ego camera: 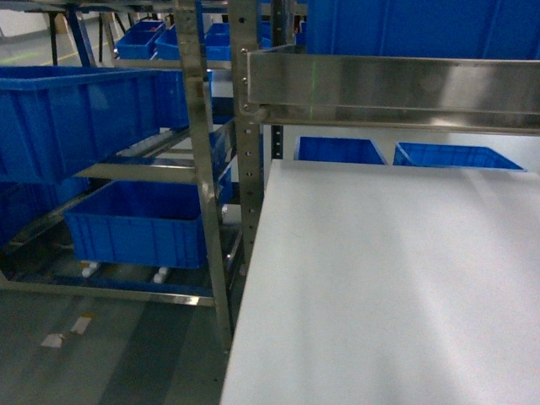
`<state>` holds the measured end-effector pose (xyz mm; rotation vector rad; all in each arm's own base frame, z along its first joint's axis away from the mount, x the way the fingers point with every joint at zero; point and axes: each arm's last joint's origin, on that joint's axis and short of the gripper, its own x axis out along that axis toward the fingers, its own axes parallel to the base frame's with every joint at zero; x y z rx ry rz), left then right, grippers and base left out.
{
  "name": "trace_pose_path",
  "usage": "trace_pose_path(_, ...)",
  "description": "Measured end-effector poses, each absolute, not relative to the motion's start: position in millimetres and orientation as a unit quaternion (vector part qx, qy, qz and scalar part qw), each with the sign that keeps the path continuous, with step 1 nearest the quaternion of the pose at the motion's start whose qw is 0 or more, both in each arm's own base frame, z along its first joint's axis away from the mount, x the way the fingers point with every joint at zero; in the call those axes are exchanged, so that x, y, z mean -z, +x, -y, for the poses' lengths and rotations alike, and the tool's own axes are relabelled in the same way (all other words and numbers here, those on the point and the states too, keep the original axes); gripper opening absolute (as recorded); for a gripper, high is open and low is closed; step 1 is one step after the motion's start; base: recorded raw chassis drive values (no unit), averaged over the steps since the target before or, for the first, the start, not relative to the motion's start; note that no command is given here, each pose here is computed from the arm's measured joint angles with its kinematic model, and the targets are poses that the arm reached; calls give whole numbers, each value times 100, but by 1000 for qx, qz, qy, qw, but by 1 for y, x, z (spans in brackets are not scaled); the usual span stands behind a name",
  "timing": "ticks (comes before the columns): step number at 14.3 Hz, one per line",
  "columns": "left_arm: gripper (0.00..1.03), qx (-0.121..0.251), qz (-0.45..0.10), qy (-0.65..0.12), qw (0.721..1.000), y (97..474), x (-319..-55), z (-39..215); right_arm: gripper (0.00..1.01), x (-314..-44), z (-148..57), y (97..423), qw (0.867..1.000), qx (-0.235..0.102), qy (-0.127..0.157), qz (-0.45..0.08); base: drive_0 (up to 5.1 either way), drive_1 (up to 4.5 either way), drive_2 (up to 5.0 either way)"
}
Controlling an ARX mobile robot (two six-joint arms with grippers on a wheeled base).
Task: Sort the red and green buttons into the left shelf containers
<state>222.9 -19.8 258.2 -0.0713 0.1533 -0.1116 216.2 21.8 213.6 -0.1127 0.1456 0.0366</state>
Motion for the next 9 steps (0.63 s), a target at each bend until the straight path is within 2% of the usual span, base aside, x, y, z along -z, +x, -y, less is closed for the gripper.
trace_pose_path(9, 27, 56, -77, -36, 995, 223, -258, 20, 26, -213, -22, 216, 996, -18, -56, -73, -443, 420, 39)
